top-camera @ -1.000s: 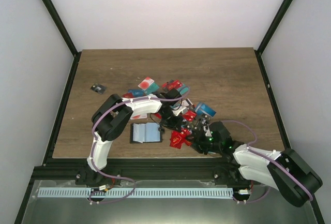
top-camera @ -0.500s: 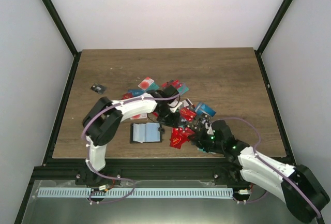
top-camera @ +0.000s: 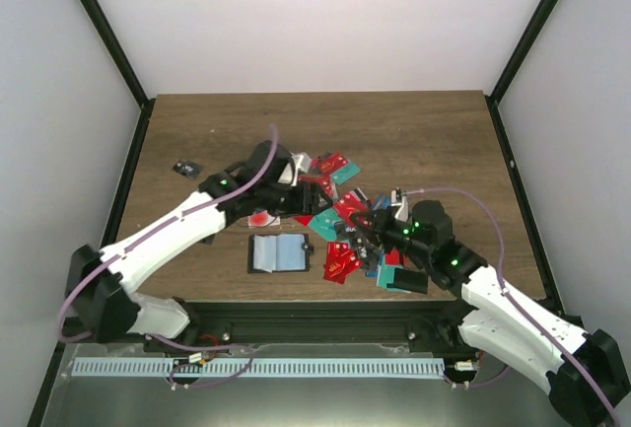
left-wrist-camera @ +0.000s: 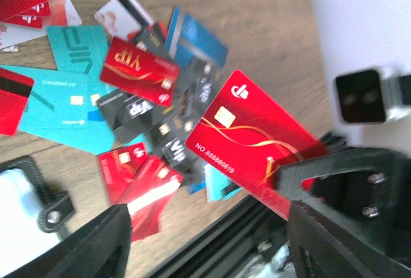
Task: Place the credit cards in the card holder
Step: Pick up the credit card from the center of the board, then insert the credit card into the card holder.
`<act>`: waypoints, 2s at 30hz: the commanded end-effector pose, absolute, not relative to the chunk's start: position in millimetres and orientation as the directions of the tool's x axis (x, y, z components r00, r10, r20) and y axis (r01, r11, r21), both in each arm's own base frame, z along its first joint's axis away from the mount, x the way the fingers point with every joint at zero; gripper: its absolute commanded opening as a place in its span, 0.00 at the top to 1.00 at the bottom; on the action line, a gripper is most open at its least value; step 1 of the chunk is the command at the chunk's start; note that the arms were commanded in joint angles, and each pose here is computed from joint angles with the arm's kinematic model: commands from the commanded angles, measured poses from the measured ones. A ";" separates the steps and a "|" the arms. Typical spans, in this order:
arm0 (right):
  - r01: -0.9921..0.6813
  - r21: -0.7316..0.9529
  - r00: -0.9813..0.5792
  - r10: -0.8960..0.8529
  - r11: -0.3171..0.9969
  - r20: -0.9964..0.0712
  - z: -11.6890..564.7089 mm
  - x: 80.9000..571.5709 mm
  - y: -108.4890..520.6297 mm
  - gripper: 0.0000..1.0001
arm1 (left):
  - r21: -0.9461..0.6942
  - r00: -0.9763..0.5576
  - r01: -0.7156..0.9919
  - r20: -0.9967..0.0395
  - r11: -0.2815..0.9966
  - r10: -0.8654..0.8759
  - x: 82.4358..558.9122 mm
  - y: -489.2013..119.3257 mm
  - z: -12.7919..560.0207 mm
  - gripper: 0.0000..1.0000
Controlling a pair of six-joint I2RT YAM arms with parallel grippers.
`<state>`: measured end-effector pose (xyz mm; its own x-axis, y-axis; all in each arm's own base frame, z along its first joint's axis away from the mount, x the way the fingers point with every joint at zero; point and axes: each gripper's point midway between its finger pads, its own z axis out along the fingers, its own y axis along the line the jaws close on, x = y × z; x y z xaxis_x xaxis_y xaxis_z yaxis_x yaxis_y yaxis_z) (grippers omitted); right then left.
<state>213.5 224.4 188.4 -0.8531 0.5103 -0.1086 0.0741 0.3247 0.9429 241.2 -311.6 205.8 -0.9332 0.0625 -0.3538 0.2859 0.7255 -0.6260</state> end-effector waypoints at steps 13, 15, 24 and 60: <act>-0.277 0.961 -0.781 0.579 0.012 -0.232 358.1 243.1 247.3 0.99 | -0.928 -0.873 0.286 -0.354 0.238 -0.334 248.9 -308.9 341.5 0.35; -0.285 0.958 -0.781 0.582 -0.007 -0.228 366.7 242.8 250.5 0.99 | -0.939 -0.867 0.286 -0.338 0.192 -0.365 249.3 -307.0 350.0 0.39; -0.319 0.946 -0.797 0.555 -0.053 -0.238 389.4 229.2 273.9 0.99 | -0.944 -0.848 0.318 -0.323 0.083 -0.421 244.6 -299.9 371.5 0.60; -0.229 0.932 -0.859 0.393 0.281 -0.329 297.2 207.1 260.0 0.40 | -0.852 -0.853 0.219 -0.404 0.476 -0.331 215.4 -254.2 278.5 0.96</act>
